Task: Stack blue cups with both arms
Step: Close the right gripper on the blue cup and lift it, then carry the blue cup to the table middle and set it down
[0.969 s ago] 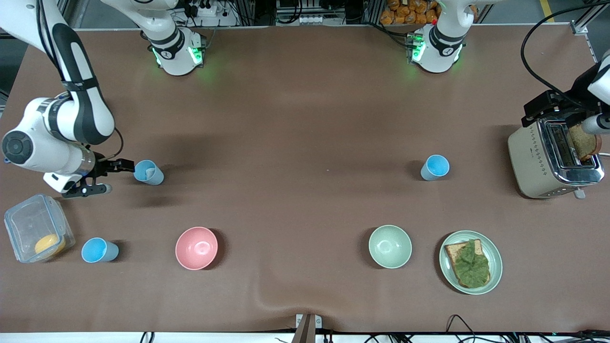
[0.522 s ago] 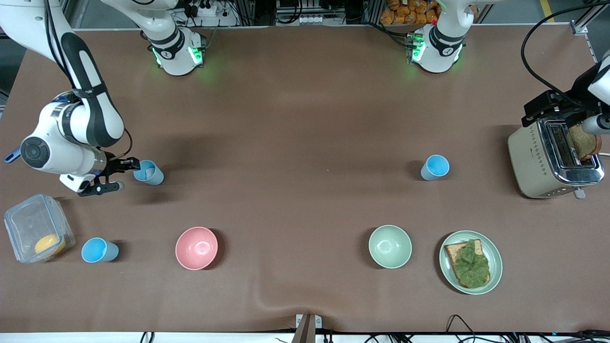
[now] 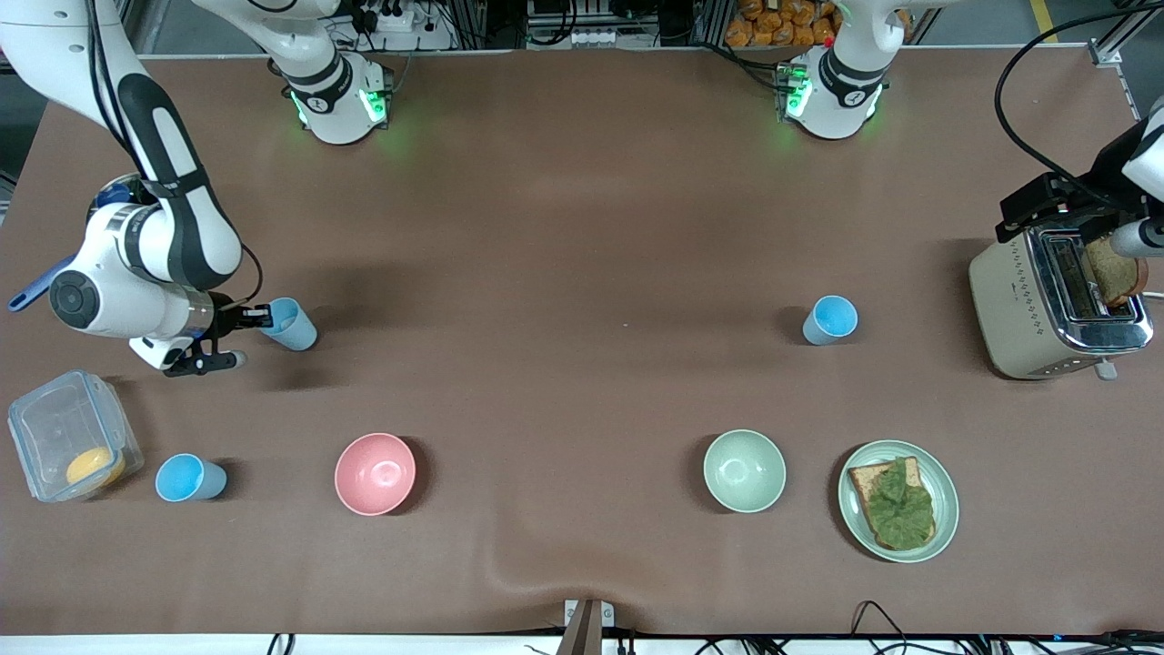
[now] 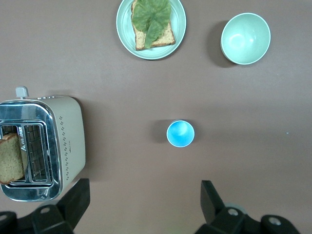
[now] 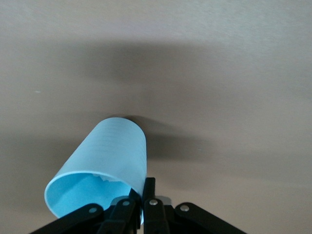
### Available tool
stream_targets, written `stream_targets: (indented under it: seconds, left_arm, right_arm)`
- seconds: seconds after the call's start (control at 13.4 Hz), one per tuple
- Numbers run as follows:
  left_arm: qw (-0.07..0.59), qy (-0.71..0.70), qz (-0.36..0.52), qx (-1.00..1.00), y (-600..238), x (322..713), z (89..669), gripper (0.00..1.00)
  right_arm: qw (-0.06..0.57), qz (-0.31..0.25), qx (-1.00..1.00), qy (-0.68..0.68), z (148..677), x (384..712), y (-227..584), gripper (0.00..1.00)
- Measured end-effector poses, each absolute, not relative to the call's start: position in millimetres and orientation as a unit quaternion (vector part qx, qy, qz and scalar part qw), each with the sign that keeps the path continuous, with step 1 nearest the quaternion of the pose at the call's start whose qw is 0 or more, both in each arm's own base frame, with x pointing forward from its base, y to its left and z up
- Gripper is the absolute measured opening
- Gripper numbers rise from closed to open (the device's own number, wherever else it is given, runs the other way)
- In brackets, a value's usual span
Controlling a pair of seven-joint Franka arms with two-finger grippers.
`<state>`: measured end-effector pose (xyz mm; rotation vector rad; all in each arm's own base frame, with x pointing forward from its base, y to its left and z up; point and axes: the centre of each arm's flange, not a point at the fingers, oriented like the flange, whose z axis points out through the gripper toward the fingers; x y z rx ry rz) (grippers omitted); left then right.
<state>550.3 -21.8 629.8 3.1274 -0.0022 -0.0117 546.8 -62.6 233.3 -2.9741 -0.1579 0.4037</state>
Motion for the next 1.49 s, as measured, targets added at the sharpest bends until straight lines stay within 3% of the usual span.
stream_targets:
  seconds: [0.22, 0.45, 0.75, 1.12, 1.42, 1.49]
  left_arm:
    - [0.007, 0.0, -0.004, 1.0, -21.4, 550.6, 629.4, 1.0]
    - [0.007, -0.001, -0.006, 1.0, -22.2, 551.4, 627.6, 1.0]
    - [0.007, -0.002, -0.019, 1.0, -23.0, 558.3, 613.7, 1.0]
    - [0.007, -0.004, -0.03, 1.0, -25.3, 562.3, 603.0, 1.0]
    - [0.007, -0.003, -0.056, 0.998, -24.7, 574.2, 573.8, 1.0]
    - [0.005, -0.003, -0.061, 0.998, -24.1, 576.7, 567.8, 1.0]
  right_arm:
    - [0.084, 0.158, -0.984, -0.018, 266.4, 569.3, -6.8, 0.04]
    - [0.102, 0.167, -0.98, 0.038, 302.3, 582.9, 98.6, 0.04]
    - [0.109, 0.172, -0.972, 0.117, 320.8, 554.2, 286.1, 0.04]
    - [0.089, 0.167, -0.972, 0.141, 272.0, 523.3, 415.2, 0.04]
    - [0.073, 0.176, -0.972, 0.139, 227.4, 515.8, 439.5, 0.04]
    - [0.075, 0.173, -0.972, 0.139, 228.7, 517.9, 440.7, 0.08]
